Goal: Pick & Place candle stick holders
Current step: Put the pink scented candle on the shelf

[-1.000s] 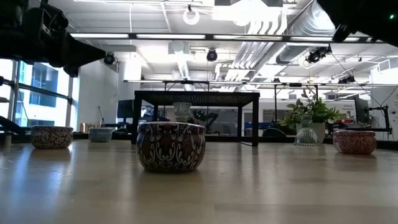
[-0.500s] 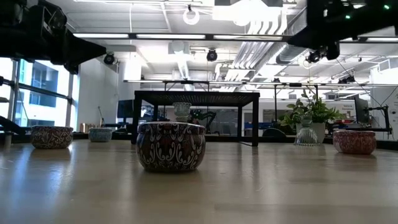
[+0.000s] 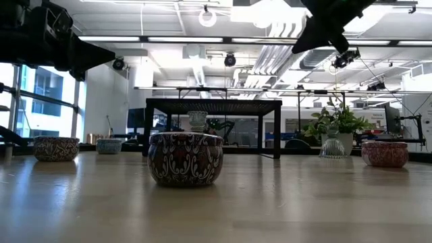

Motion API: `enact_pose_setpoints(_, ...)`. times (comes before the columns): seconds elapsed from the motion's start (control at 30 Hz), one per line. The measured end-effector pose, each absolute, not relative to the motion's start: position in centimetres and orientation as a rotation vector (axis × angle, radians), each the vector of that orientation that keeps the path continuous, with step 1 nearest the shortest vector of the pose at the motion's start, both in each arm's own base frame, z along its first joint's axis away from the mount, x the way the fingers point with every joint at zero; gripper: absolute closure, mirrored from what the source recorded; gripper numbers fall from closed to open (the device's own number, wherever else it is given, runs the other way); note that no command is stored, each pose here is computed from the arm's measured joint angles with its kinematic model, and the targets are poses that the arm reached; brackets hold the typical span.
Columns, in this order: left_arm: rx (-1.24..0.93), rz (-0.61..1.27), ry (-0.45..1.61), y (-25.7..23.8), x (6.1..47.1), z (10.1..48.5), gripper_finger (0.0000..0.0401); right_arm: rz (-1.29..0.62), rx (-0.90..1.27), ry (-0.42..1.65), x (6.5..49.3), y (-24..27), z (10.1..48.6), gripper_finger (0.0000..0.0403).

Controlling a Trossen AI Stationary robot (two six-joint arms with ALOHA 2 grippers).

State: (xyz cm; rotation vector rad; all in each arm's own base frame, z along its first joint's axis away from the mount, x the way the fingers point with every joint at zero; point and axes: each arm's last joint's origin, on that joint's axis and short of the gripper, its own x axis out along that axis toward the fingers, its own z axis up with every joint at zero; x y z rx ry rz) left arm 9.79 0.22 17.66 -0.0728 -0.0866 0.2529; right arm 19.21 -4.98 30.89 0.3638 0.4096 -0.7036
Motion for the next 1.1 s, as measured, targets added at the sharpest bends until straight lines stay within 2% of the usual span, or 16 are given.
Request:
enact_pose_setpoints(0.13, -0.073, 0.248, -0.088, 0.2, 9.8, 17.7, 0.0399, -0.654, 0.394, 0.486, 20.6, -5.4, 30.3, 0.0403)
enact_pose_setpoints(0.27, -0.074, 0.248, -0.089, 0.2, 9.8, 17.7, 0.0399, -0.522, 0.445, 0.572, 21.7, -5.2, 29.2, 0.0403)
enact_pose_setpoints(0.5, -0.076, 0.247, -0.104, 0.2, 9.8, 17.8, 0.0399, -0.322, 0.663, 0.781, 22.9, -4.2, 26.9, 0.0403)
enact_pose_setpoints(0.77, -0.078, 0.247, -0.113, 0.2, 9.8, 17.9, 0.0399, -0.514, 0.778, 1.192, 20.9, -3.4, 23.8, 0.0403)
enact_pose_setpoints(0.97, -0.077, 0.247, -0.114, 0.2, 9.8, 17.9, 0.0399, -0.586, 0.767, 1.223, 21.0, -4.2, 23.1, 0.0403)
enact_pose_setpoints(1.1, -0.076, 0.247, -0.114, 0.2, 9.8, 17.9, 0.0399, -0.658, 0.683, 1.209, 20.8, -5.2, 23.1, 0.0403)
